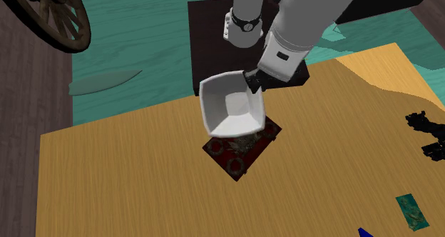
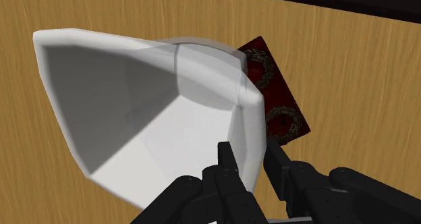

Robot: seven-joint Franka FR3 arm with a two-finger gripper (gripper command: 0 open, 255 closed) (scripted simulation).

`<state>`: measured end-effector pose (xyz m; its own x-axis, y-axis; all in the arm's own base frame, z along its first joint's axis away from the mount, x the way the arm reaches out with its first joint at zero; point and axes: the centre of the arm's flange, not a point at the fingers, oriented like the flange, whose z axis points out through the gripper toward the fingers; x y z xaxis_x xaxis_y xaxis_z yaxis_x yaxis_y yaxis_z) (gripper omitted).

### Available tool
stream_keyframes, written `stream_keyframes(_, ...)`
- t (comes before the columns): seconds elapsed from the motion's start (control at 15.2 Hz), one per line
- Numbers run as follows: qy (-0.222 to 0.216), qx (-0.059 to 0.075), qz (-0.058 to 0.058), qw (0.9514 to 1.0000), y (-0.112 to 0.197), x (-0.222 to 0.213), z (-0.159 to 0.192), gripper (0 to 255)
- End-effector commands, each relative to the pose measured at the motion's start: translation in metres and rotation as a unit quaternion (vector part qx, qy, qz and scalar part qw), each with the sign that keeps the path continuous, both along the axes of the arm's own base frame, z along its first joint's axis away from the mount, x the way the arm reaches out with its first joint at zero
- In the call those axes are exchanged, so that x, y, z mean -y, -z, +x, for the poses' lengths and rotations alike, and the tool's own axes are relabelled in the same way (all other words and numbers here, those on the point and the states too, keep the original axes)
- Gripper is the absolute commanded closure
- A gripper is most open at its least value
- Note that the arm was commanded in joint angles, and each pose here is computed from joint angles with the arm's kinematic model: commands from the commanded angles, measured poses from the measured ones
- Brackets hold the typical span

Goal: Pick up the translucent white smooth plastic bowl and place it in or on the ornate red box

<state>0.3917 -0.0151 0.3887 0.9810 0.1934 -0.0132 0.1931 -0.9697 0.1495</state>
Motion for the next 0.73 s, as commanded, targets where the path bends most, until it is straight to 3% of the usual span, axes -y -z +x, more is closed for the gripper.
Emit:
stream_keyframes(0.0, 0.0, 0.0, 0.0, 1.0, -0.01, -0.021, 0.013, 255)
stream_keyframes(0.2, 0.0, 0.0, 0.0, 1.0, -0.02, -0.045, 0.031, 255)
stream_keyframes(0.66, 0.0, 0.0, 0.0, 1.0, 0.017, -0.045, 0.031, 255)
